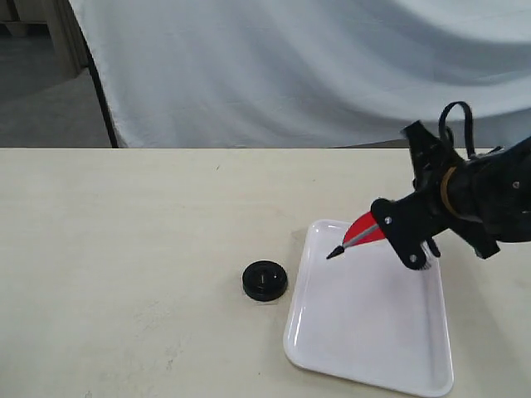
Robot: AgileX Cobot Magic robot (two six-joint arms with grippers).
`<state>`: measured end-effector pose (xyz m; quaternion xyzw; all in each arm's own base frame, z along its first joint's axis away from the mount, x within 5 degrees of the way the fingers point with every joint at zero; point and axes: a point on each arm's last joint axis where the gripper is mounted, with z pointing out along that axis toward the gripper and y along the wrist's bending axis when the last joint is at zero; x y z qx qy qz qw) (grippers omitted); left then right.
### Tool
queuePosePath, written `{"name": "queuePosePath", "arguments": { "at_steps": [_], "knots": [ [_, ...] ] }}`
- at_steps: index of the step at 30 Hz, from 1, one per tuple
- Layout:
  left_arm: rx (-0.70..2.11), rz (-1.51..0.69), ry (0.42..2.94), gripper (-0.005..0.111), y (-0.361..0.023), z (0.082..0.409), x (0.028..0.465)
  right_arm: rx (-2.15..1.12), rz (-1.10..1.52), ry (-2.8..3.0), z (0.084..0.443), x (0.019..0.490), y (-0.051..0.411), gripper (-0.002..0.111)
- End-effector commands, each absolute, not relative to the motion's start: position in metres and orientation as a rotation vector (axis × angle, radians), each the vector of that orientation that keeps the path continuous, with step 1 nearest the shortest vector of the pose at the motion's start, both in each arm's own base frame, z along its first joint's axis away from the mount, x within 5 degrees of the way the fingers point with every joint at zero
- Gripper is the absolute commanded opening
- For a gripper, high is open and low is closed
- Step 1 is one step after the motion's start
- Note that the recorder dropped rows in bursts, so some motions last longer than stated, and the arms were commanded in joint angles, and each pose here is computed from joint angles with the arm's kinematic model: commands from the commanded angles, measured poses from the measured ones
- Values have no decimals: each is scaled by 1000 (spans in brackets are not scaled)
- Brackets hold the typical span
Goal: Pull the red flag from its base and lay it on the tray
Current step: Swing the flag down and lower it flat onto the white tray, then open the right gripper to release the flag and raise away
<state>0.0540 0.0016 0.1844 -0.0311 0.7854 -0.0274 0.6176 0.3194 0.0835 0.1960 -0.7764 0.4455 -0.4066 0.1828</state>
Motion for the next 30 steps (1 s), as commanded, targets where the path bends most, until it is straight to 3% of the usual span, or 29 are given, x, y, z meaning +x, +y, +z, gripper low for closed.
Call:
{"name": "queuePosePath", "arguments": {
  "at_steps": [1, 11, 13, 14, 17, 20, 26, 28, 30],
  "knots": [
    [-65, -64, 1807, 0, 1, 184, 54, -2357, -1057, 1130, 169, 311, 97, -1],
    [-65, -64, 1807, 0, 1, 184, 54, -2399, -861, 1224, 134, 301, 113, 0],
    [-65, -64, 1807, 0, 1, 184, 54, -2373, -841, 1273, 133, 300, 112, 12],
    [-65, -64, 1807, 0, 1, 184, 54, -2367, -836, 1286, 133, 300, 112, 25],
    [-65, -64, 1807, 0, 1, 184, 54, -2351, -823, 1317, 133, 300, 112, 48],
    [-65, -64, 1807, 0, 1, 184, 54, -2326, -818, 1352, 135, 299, 112, 60],
    [-65, -64, 1807, 0, 1, 184, 54, -2188, -885, 1467, 154, 298, 107, 57],
    [-65, -64, 1807, 0, 1, 184, 54, -2107, -901, 1530, 162, 298, 104, 43],
    [-65, -64, 1807, 0, 1, 184, 54, -2013, -921, 1602, 169, 298, 101, 15]
  ]
}}
